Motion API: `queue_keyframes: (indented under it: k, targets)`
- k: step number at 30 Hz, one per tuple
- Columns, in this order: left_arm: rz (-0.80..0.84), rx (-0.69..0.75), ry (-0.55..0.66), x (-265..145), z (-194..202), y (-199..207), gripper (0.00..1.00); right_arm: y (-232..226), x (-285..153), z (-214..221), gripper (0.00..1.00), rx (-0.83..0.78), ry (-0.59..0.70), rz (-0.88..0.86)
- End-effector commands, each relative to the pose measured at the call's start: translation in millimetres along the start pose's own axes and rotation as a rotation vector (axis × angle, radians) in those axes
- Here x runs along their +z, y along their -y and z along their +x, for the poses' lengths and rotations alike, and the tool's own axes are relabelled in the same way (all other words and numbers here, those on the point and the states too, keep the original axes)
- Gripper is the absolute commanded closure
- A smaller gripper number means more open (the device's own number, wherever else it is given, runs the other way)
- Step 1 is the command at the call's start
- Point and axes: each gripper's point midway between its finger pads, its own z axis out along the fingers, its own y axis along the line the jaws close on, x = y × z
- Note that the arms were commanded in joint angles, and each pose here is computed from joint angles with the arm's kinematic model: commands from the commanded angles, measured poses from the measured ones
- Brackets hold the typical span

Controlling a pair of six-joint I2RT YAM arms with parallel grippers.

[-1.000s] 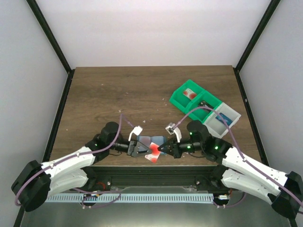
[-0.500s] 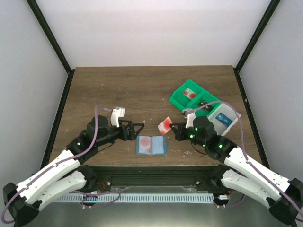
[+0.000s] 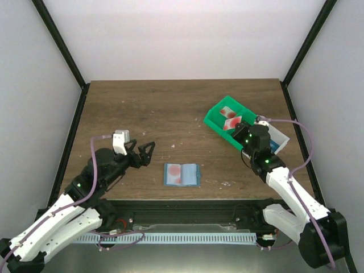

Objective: Take the credit cards out of the card holder

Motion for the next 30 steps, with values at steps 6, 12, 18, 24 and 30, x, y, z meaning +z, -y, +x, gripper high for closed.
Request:
queue_keyframes:
  k: [6,12,18,24,30]
  targets:
    - [-0.026,0.014,-0.050,2.2,17.9,-9.6,0.00,66.1,-3.4,-42.8,0.99,0.261,0.288,0.257]
    - [-0.015,0.019,-0.051,-0.4,16.0,-7.0,0.00,70.9,12.0,-44.2,1.00,0.292,0.283,0.272]
    - [0.014,0.014,-0.029,-4.9,12.8,-3.2,0.00,44.3,32.4,-47.8,0.99,0.330,0.266,0.119]
    - [0.021,0.016,-0.025,-6.9,11.3,-1.7,0.00,39.3,66.7,-43.9,0.99,0.402,0.231,0.102]
    - [0.031,0.013,-0.013,-9.6,9.4,-0.5,0.00,42.3,96.2,-48.8,1.00,0.446,0.259,0.119]
